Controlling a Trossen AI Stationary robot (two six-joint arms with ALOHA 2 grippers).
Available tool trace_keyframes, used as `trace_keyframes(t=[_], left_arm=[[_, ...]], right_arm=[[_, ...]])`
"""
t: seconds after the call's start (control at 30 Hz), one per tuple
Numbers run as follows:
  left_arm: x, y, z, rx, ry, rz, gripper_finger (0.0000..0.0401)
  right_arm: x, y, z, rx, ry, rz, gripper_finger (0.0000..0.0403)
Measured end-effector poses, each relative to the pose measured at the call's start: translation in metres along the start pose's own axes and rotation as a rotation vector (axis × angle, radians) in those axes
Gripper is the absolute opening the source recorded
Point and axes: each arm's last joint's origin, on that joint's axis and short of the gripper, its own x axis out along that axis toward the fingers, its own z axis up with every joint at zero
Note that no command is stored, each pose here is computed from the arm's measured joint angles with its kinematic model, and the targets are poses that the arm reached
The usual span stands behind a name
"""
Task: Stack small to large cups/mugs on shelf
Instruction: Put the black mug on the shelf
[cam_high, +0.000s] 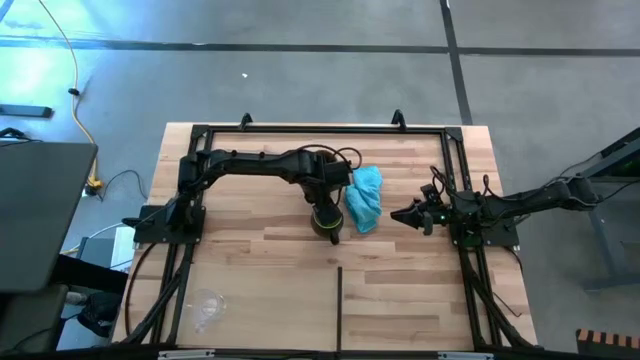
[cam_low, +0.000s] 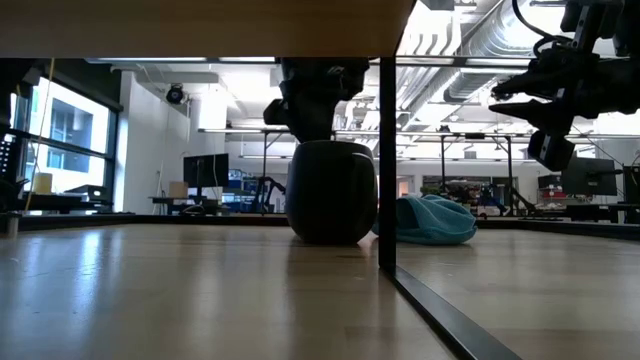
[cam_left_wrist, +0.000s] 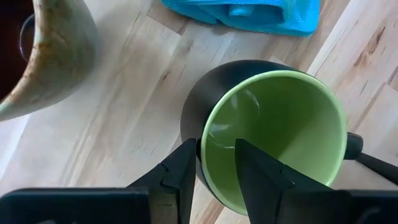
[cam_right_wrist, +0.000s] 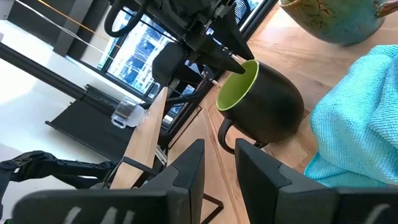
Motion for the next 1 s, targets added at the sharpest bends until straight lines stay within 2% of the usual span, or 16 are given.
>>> trace_keyframes(t=[0.43, 0.77, 1.0], left_arm=[[0.0001, 0.0013, -0.0002, -0.003, 0.005, 0.010, 0.0099], [0.0001, 0.0013, -0.0001, -0.001, 0.005, 0.004, 0.0045], [-0.0001, 0.0008, -0.0001, 0.000, 0.011, -0.015, 0.0035]], right_arm=[[0.0000, 0.0000, 0.0000, -0.018, 0.000, -0.001, 0.0081], [0.0000, -0.0001, 0.0000, -0.018, 0.000, -0.001, 0.0081], [0.0000, -0.0001, -0.0001, -0.018, 0.000, -0.001, 0.0081]])
